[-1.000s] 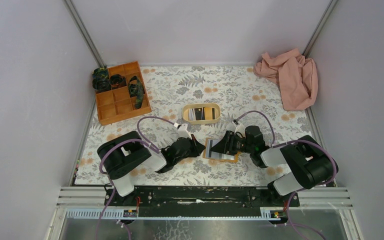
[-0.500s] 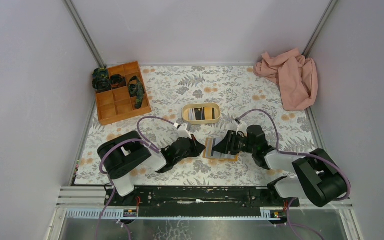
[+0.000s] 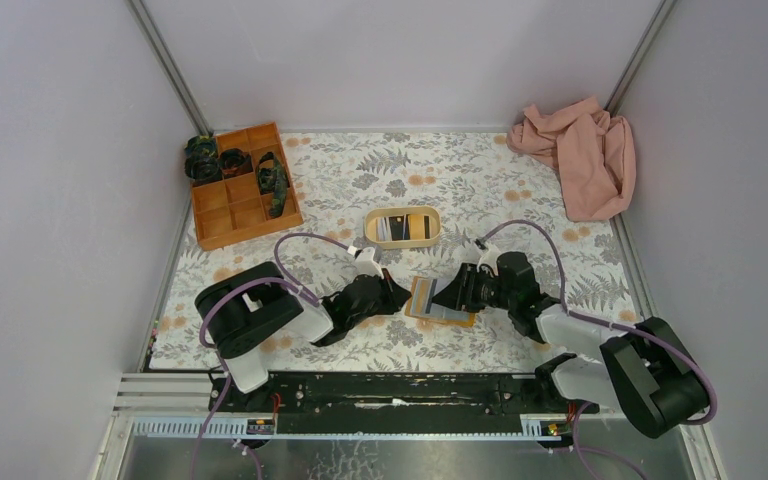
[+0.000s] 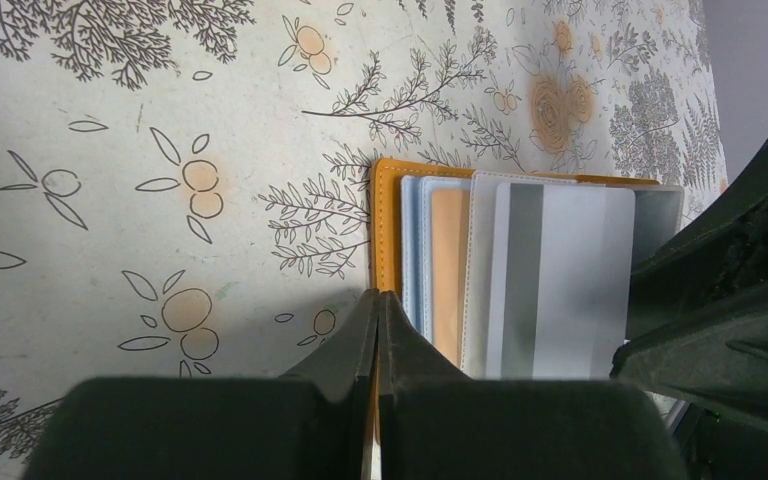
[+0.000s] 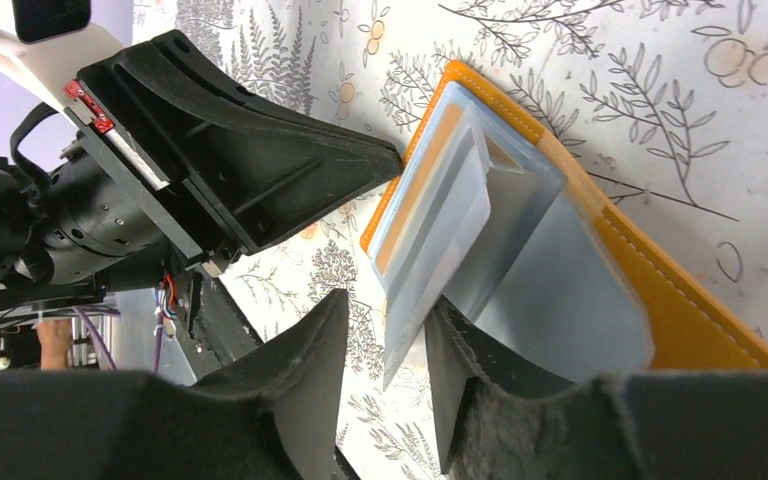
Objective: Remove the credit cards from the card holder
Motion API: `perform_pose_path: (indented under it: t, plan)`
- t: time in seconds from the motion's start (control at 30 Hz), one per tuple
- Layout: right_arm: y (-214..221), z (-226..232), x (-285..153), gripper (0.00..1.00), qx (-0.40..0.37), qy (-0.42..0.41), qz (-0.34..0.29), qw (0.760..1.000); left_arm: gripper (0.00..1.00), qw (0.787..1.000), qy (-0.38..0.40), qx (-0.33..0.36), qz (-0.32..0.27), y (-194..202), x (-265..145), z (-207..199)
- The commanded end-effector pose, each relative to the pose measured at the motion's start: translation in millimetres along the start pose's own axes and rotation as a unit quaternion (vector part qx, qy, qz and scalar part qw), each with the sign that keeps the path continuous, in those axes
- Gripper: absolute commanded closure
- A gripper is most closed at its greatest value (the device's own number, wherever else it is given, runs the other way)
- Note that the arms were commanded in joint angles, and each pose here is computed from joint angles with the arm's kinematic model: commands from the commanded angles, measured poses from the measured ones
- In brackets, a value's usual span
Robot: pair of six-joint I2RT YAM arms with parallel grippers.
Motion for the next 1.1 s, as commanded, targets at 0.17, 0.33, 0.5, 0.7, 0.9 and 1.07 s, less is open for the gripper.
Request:
perform_pose_path:
  t: [0.17,0.33,0.5,0.7,0.9,1.07]
  plan:
    - [-6,1,-5,0.83,-0.006,0.029,-0.014,0.999,1.00,0.995,-0.058,0.023,0.071,25,-7,30]
    - [-6,-2,-8,1.00,-0.016,0.049,-0.021,0.998,1.00,0.996,-0.058,0.022,0.070,25,-8,30]
    - [-8,1,-18,1.00,-0.025,0.073,-0.040,0.996,1.00,0.996,-0.057,0.022,0.069,25,-8,30]
    - [-18,12,-37,1.00,-0.052,0.106,-0.090,0.989,1.00,0.997,-0.051,0.018,0.060,24,-11,30]
    - [-21,16,-41,0.99,-0.064,0.109,-0.098,0.987,0.93,0.997,-0.048,0.020,0.054,23,-13,30]
    - [-25,20,-46,1.00,-0.068,0.121,-0.108,0.984,0.83,0.998,-0.046,0.014,0.042,22,-17,31]
Point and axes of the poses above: each gripper's point midway between its finger pads, its own x axis out along the fingers, its own z axis along the line the jaws close on, y = z × x, the point moved 10 cm from there along -x, back along the fingers, and after that the axes turned 2 degrees about x, right-handed, at the moved point
